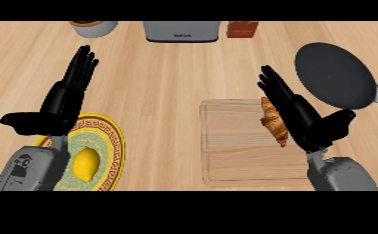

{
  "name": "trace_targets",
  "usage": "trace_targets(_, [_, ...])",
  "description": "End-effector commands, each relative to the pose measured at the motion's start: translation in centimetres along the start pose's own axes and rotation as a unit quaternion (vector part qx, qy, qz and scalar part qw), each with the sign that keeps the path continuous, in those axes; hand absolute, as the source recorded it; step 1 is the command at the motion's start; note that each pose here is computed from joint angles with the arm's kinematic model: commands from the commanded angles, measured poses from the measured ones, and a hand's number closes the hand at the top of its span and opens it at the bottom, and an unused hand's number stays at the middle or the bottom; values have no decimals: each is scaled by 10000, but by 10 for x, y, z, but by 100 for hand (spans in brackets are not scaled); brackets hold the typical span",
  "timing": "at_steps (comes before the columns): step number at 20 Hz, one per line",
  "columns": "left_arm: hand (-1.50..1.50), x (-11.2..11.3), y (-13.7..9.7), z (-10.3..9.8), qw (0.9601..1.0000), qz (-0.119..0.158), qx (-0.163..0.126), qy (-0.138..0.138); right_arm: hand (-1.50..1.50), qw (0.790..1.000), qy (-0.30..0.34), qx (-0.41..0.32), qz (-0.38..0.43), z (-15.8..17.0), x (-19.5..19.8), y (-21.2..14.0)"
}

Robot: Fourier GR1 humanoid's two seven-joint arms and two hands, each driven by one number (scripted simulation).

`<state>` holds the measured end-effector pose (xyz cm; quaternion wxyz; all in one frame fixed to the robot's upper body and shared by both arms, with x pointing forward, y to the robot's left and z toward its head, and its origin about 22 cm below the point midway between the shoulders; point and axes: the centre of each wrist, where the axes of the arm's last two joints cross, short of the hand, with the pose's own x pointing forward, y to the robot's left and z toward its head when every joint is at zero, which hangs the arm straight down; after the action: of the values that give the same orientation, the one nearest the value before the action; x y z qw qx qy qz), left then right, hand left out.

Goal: Pick the croissant from the cutting board and place it in the pan

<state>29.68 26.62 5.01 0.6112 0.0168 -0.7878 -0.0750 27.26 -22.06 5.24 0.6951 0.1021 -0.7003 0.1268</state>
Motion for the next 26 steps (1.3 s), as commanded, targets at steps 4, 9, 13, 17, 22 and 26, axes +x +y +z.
trace_targets(4, [0,3,7,-8,9987,-214,375,274,150,9821,-293,1855,130,-5,-8,-46])
trace_targets(9, [0,-2,19,-2,9935,-198,707,866,-150,9741,-1128,1521,1237,14,-11,-111])
trace_targets(13, [0,-7,10,-3,9928,-144,761,913,-150,9589,-1896,770,1967,30,9,-173])
trace_targets(17, [0,-4,16,-1,9923,-193,752,961,-150,9427,-2022,962,2475,58,29,-230])
trace_targets(22, [0,-7,0,-7,9918,-181,716,1044,-150,8993,-1354,1707,3792,49,86,-247])
trace_targets(26, [0,-5,-7,-13,9915,-164,721,1066,-150,8812,-1024,1984,4167,34,111,-248])
